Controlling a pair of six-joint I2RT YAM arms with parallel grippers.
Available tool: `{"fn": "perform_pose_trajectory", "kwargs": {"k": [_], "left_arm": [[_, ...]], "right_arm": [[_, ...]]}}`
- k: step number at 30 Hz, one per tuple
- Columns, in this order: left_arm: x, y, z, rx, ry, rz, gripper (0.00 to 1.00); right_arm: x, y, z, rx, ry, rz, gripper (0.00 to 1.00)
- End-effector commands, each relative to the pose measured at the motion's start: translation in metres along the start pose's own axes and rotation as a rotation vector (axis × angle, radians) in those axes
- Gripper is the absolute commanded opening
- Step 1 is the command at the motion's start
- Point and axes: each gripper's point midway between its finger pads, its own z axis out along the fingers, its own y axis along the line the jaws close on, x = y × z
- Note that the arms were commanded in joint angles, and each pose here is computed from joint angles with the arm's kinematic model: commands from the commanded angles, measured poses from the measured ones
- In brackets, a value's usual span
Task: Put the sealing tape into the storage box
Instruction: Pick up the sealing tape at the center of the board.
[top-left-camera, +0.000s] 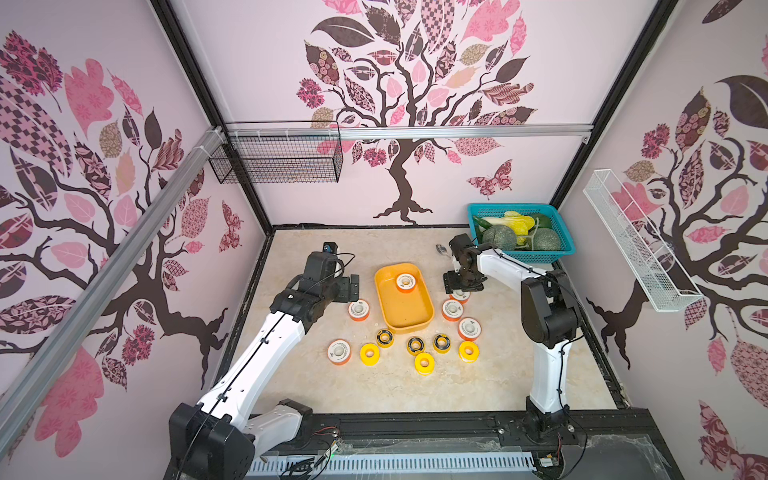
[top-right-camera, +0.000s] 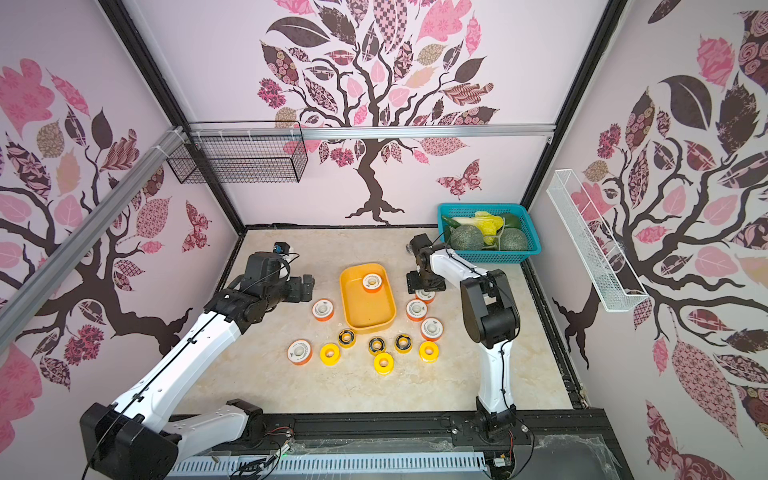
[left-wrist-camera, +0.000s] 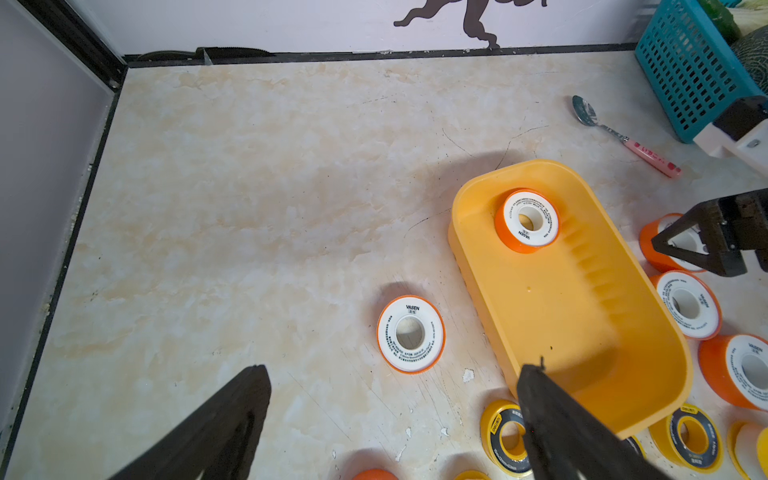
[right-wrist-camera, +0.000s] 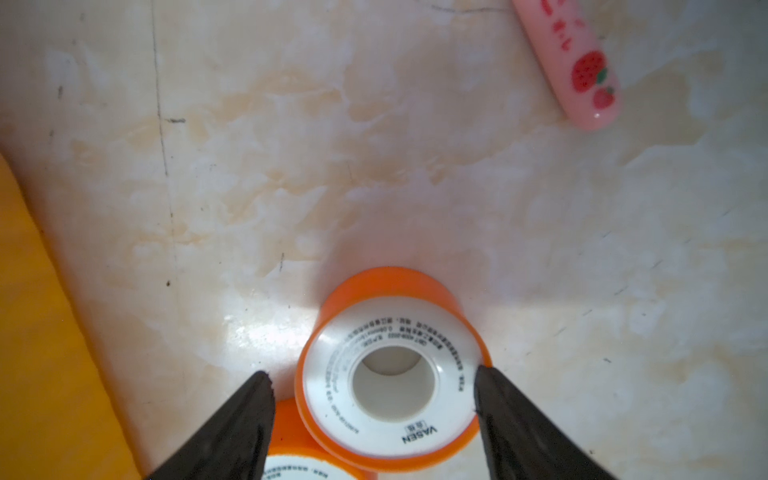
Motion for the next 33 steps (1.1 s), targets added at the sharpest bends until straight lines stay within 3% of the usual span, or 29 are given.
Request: {"fn": "perform_pose_trajectory", "kwargs": {"k": [1, 8, 15, 33], "left_arm": [[-0.004, -0.001, 0.001, 0.009, -0.007, -0.009, 0.98], [-0.002, -0.002, 0.003, 0.008, 0.005, -0.006, 0.98], [-0.003, -0.002, 0.003, 0.008, 0.004, -0.006, 0.98], [-0.002, -0.002, 0.005, 0.008, 0.010, -0.002, 0.98]], "right_arm": [[-0.005, 0.001, -0.005, 0.007, -0.017, 0.011, 0.81], [-0.011, 0.001, -0.025, 0.003, -0.074, 0.021, 0.85], [-0.006, -0.009, -0.018, 0.060, -0.055, 0.024, 0.91], [-0.002, -0.004, 0.009, 0.042, -0.001, 0.029, 0.87]]}}
